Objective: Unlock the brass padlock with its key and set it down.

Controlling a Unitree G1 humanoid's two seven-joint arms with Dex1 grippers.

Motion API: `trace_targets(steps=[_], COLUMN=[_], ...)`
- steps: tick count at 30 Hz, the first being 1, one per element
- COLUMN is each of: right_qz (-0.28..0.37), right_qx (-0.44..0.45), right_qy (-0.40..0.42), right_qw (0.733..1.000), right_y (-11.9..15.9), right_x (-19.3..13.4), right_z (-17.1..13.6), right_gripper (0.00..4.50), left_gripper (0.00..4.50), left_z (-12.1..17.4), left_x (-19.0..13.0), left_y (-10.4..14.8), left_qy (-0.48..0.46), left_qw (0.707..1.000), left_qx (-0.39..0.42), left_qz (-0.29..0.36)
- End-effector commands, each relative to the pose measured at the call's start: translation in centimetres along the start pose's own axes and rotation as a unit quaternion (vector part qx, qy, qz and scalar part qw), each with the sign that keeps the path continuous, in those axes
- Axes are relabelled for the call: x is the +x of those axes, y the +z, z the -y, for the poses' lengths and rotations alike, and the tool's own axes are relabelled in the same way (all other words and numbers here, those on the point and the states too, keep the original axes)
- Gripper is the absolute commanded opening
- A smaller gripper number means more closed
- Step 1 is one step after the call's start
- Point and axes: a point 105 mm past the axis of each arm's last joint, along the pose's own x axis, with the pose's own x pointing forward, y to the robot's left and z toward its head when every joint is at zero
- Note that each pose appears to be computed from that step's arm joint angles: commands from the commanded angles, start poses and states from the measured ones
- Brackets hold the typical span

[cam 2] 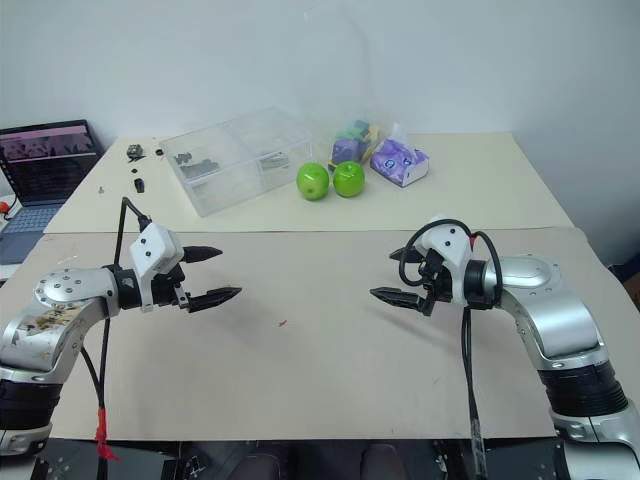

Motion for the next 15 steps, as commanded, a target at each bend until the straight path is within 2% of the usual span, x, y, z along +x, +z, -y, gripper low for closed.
trace_targets(steps=[1,3,6,10,15], right_qz=[0.022,0.023,-0.032,0.001,0.009], right_qx=[-0.026,-0.029,-0.061,-0.048,-0.041], right_qy=[-0.011,-0.012,-0.006,0.004,0.009], right_qw=[0.999,0.999,0.998,0.999,0.999], right_y=[1.6,1.9,0.9,2.6,2.9], right_x=[-0.3,0.0,0.3,0.7,0.8], right_z=[0.3,0.2,0.1,-0.2,-0.3], right_gripper=[4.47,4.47,4.47,4.47,4.47], left_gripper=[4.50,4.50,4.50,4.50,4.50], left_z=[-0.4,-0.9,-2.1,-4.2,-5.0], left_x=[-0.1,0.2,-0.1,-2.5,-5.0], left_y=[1.9,1.9,0.6,-1.1,-4.4], left_qy=[0.005,0.016,0.042,0.070,0.083], left_qw=[1.000,0.999,0.999,0.997,0.994], left_qx=[0.008,0.019,0.025,0.018,0.029], left_qz=[0.025,0.023,0.000,-0.020,-0.064])
